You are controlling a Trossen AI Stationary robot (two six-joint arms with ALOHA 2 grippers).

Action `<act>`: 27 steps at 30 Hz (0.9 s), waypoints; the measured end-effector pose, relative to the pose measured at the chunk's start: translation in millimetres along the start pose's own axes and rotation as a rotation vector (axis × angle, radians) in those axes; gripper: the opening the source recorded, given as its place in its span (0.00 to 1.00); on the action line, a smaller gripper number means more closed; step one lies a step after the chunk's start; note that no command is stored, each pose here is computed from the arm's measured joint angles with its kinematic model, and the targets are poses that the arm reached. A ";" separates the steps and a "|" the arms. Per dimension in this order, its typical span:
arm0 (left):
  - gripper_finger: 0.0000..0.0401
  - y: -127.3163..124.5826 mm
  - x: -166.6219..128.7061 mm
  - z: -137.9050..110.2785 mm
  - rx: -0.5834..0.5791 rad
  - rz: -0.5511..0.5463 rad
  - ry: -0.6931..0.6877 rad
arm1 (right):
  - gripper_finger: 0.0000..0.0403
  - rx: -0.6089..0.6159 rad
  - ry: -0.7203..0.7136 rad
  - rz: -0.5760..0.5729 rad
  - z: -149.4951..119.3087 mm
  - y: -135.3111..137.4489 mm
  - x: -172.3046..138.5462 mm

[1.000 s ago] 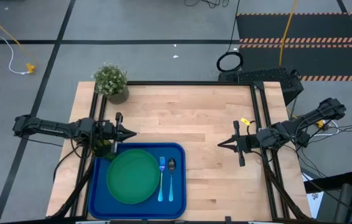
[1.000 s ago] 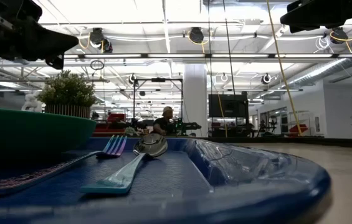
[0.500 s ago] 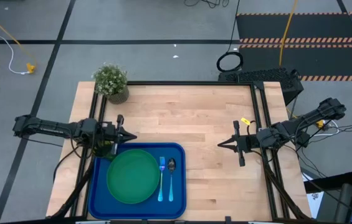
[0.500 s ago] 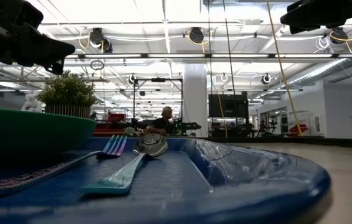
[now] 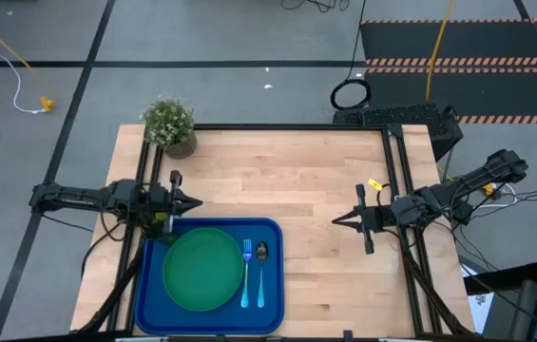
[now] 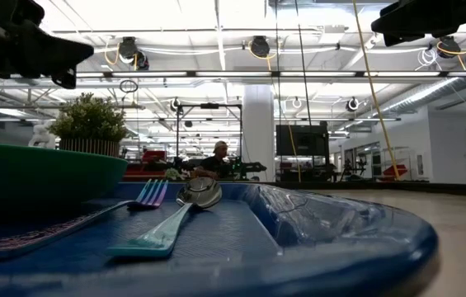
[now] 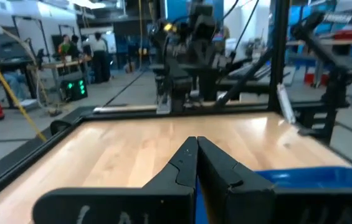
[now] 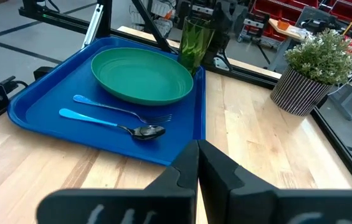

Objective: Pick and place plate/cup/fork/spoon on tray
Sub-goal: Return to Home Position

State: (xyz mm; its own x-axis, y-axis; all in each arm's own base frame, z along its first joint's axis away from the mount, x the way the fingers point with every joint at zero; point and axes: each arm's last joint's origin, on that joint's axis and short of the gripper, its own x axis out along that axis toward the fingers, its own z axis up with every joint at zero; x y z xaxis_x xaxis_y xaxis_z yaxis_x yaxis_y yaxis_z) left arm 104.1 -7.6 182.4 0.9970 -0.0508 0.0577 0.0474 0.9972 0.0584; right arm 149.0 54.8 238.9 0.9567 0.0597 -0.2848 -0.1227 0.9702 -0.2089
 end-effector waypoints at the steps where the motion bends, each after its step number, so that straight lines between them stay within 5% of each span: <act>1: 0.02 -0.2 -1.3 1.0 -0.002 -0.007 -0.012 | 0.00 0.000 0.000 0.000 0.0 0.0 0.0; 27: 0.02 -2.2 -8.2 -11.8 0.009 -0.033 0.023 | 0.00 0.002 -0.007 -0.001 0.7 -0.1 0.1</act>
State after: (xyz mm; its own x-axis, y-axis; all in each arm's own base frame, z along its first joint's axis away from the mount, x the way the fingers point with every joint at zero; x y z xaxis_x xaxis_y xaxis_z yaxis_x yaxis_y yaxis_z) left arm 96.6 -8.6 170.0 0.9961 -0.0823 0.0329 0.0799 0.9945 0.0684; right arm 149.3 54.9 239.5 0.9587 0.0606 -0.2780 -0.1213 0.9708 -0.2068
